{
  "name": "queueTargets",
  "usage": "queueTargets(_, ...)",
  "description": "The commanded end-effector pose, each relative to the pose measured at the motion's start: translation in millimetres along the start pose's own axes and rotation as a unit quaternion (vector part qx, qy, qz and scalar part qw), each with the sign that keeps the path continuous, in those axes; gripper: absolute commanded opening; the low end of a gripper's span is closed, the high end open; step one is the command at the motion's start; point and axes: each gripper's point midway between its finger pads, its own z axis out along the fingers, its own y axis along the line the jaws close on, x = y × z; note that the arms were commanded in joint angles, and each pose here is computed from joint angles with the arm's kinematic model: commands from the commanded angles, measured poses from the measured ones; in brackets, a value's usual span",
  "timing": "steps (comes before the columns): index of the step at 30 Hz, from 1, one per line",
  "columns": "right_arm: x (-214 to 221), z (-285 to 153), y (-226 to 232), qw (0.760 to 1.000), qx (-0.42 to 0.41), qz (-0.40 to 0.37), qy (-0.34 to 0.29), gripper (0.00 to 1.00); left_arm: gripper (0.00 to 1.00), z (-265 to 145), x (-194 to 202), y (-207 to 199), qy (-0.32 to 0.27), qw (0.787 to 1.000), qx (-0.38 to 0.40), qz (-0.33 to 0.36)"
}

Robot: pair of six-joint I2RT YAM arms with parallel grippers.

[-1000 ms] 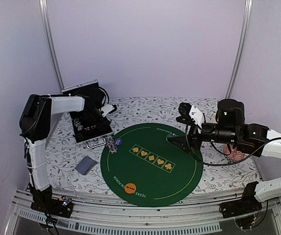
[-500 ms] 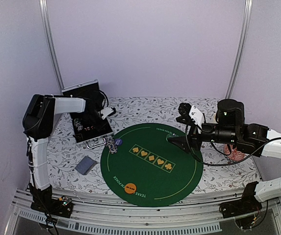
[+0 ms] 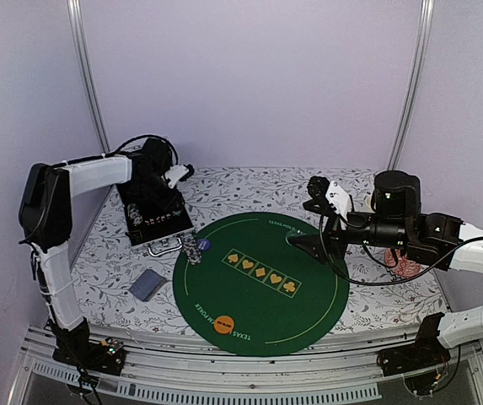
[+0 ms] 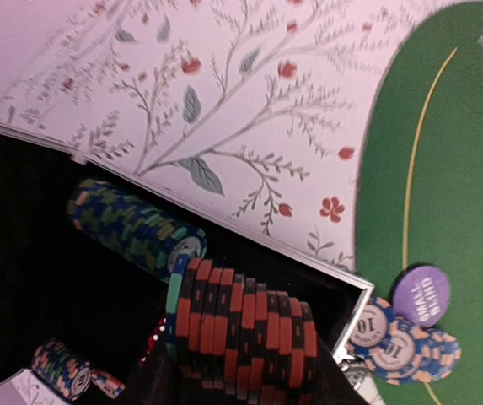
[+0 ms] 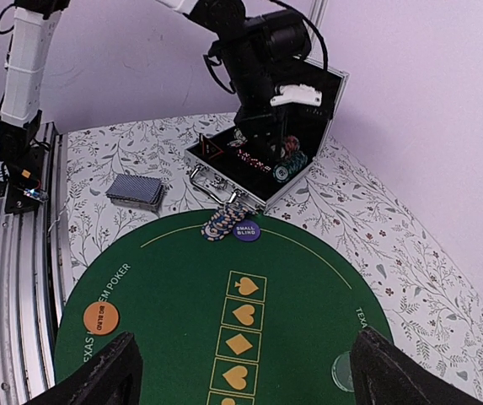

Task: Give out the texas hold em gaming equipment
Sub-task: Pick up the pile of poker chips from the chip case, then place the poker chips pile at the big blind area.

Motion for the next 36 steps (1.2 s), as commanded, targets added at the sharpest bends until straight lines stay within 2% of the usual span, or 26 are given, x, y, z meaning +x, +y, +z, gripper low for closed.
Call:
queueTargets(1, -12, -7, -8, 1.000, 0.020, 0.008, -0.015, 0.88, 0.00, -89, -55, -2, -0.126, 0.990, 0.012, -0.065)
queueTargets(5, -19, -9, -14, 0.999, 0.034, 0.014, -0.021, 0.87, 0.00, -129, -73, -56, -0.189, 0.965, 0.134, -0.126)
queueTargets(9, -24, -8, -20, 0.998, 0.048, 0.027, -0.018, 0.86, 0.00, -149, -77, -138, -0.205, 0.933, 0.245, -0.165)
queueTargets(12, -23, 3, -13, 0.999, 0.040, 0.027, 0.002, 0.85, 0.00, -157, -72, -190, -0.195, 0.898, 0.330, -0.216)
queueTargets(15, -9, 22, -5, 0.998, 0.046, 0.008, 0.042, 0.85, 0.00, -169, -71, -224, -0.190, 0.852, 0.404, -0.272)
queueTargets(18, 7, 37, 6, 0.996, 0.038, -0.016, 0.085, 0.84, 0.00, -171, -57, -259, -0.154, 0.826, 0.454, -0.296)
queueTargets(24, 24, 48, 64, 0.992, -0.044, -0.030, 0.111, 0.82, 0.00, -159, -29, -313, -0.076, 0.815, 0.508, -0.269)
queueTargets(27, 39, 49, 89, 0.990, -0.061, -0.031, 0.122, 0.82, 0.00, -151, -14, -335, -0.046, 0.798, 0.536, -0.271)
queueTargets(32, 62, 46, 103, 0.986, -0.069, 0.022, 0.149, 0.82, 0.00, -138, 20, -378, 0.026, 0.790, 0.562, -0.243)
queueTargets(36, 65, 32, 108, 0.985, -0.084, 0.068, 0.135, 0.82, 0.00, -124, 50, -407, 0.076, 0.792, 0.562, -0.226)
